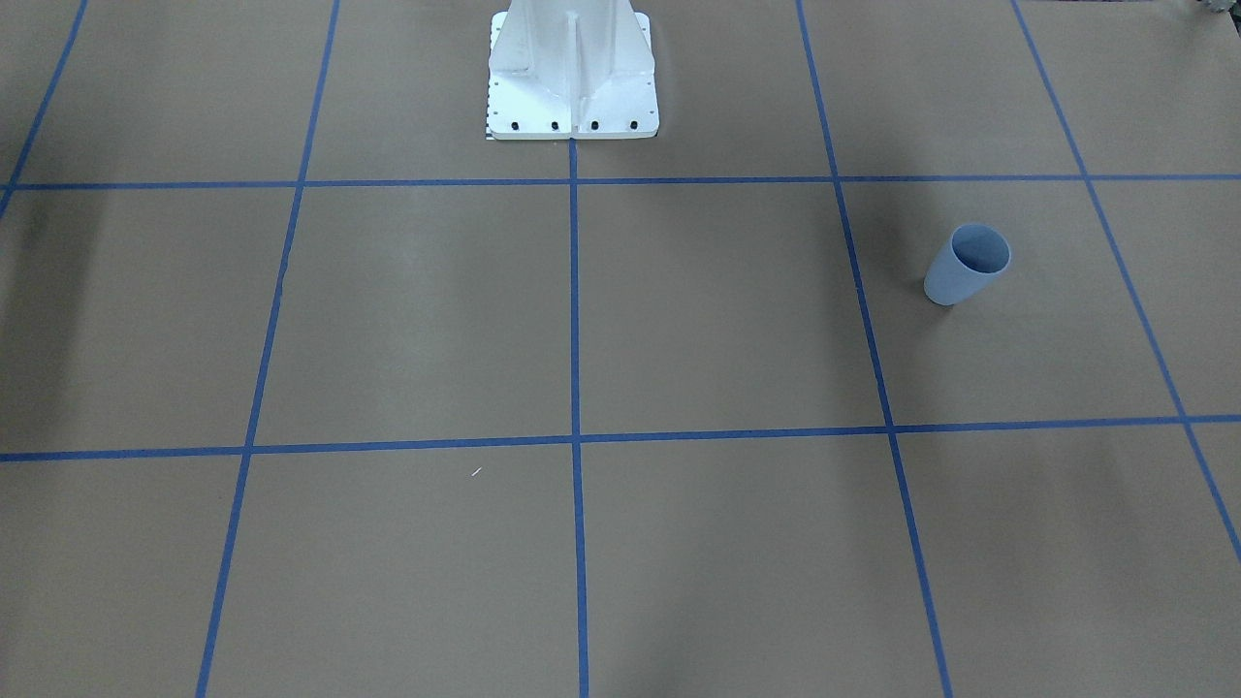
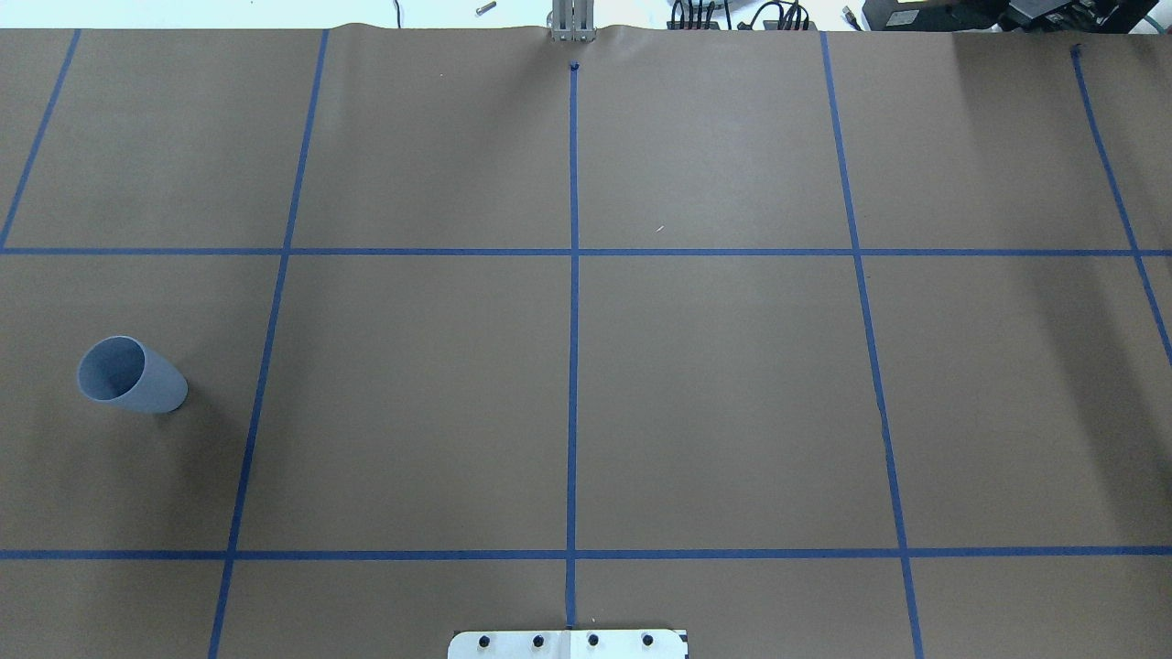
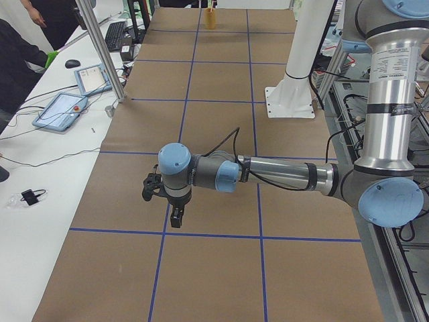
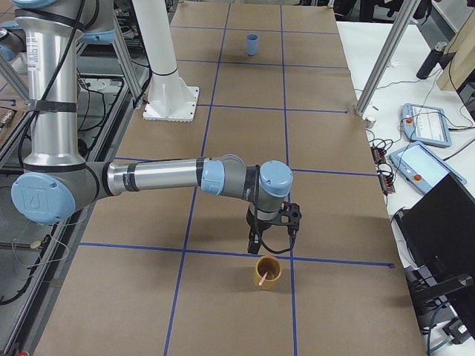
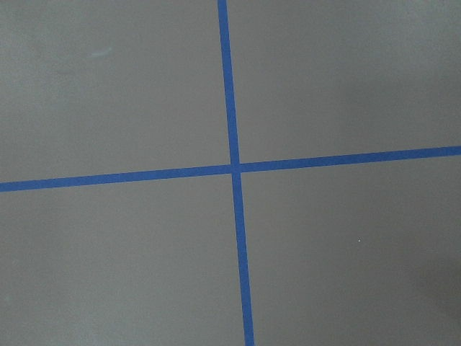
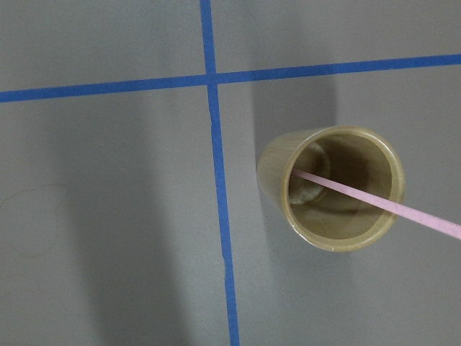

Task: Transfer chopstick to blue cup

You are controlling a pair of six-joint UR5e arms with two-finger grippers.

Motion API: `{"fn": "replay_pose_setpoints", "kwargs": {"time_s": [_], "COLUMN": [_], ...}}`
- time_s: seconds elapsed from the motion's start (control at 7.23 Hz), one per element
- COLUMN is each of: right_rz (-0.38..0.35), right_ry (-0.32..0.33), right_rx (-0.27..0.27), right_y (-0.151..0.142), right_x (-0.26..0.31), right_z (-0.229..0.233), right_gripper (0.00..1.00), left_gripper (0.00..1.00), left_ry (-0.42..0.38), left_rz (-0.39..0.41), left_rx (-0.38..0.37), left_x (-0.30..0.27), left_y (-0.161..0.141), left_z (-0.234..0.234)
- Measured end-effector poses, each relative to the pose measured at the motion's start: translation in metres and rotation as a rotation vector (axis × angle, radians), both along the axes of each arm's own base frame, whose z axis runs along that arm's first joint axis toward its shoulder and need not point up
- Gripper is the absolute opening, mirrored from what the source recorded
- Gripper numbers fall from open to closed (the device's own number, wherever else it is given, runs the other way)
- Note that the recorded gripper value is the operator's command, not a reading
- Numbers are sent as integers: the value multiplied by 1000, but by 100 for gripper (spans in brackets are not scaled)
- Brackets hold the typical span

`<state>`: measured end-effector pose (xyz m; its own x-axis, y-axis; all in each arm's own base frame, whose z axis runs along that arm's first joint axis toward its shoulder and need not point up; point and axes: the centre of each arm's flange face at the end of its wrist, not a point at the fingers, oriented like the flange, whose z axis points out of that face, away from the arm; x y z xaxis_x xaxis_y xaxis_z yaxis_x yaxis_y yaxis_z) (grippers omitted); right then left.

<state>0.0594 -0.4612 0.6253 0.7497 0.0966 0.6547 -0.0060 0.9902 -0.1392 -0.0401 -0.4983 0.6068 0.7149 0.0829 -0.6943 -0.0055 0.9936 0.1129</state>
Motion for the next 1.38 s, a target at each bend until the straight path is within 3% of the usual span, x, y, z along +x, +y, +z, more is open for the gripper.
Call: {"fn": "replay_pose_setpoints", "kwargs": {"time_s": [0.83,1.38], "right_rz": [2,1], "right_ry": [-1,-1], "right_rx": [13,8], "right_y": [-3,-3], "right_x": [0,0], "right_z": [-7,-4], "right_gripper": [100,100], "left_gripper": [99,99], "left_ry": [11,77], "left_rz": [7,-51], "left_rx": [-1,-74], "left_x": [10,115], "left_y": [-3,8], "left_z": [-4,-75]}}
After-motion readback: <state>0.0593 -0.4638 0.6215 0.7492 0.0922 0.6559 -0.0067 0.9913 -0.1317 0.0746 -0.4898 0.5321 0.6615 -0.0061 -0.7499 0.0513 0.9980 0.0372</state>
